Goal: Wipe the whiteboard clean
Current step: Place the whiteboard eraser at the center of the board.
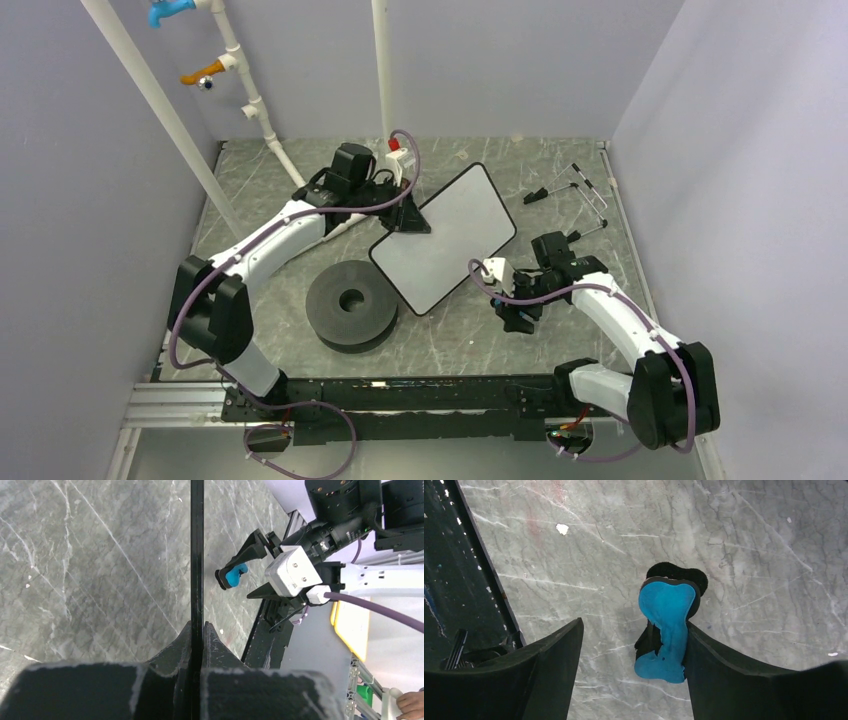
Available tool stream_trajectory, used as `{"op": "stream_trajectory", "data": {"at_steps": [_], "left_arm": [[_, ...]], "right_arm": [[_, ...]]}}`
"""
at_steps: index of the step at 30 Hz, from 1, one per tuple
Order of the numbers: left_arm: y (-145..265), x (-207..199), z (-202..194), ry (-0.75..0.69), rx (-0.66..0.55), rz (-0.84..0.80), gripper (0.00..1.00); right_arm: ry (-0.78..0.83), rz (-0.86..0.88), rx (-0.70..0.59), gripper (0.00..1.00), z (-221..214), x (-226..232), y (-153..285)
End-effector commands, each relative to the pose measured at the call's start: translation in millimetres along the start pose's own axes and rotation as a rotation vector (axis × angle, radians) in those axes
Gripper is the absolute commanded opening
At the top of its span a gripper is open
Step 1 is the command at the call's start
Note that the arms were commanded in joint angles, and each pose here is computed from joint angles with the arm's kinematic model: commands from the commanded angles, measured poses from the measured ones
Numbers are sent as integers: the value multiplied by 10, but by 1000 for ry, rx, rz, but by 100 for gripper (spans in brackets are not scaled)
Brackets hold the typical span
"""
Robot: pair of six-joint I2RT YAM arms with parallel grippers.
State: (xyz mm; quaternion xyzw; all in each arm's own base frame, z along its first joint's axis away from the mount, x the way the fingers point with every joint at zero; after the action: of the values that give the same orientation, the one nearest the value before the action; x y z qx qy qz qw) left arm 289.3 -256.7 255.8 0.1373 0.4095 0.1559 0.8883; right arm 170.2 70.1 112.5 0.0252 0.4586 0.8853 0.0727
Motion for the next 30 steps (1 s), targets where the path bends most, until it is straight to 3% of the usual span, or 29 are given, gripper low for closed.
{"op": "stream_trajectory", "data": {"at_steps": [1,7,14,23,30], "left_arm": [[157,-273,164,-124,-55,-33,0],[174,-308,149,-134,-56,-38,0],[160,-466,31,-110,-47,-131,0],[-87,-384,-153,23,-52,-145,0],[-249,-291,-176,33,-30,-116,0]], "right_arm": [[69,-22,-67,73,165,-84,77],[107,43,-45,86,31,-3,-56],[202,-41,-99,89,53,-92,-116],[90,-115,-181,89,326,-300,-49],[45,-125,-186,89,379,-307,-11]]}}
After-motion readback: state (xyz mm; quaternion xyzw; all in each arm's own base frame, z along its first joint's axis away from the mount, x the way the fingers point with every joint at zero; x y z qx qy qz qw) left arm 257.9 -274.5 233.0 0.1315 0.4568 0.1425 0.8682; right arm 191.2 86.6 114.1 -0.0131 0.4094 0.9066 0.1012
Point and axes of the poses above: each gripper's point midway between its finger pads, its own y axis back along the fingers, its own x axis along the line the jaws close on, z = x × y, the point moved 7 cm from there along y, back along the fingers, and after that the axes turned 7 degrees about y, right-handed, at the moved point
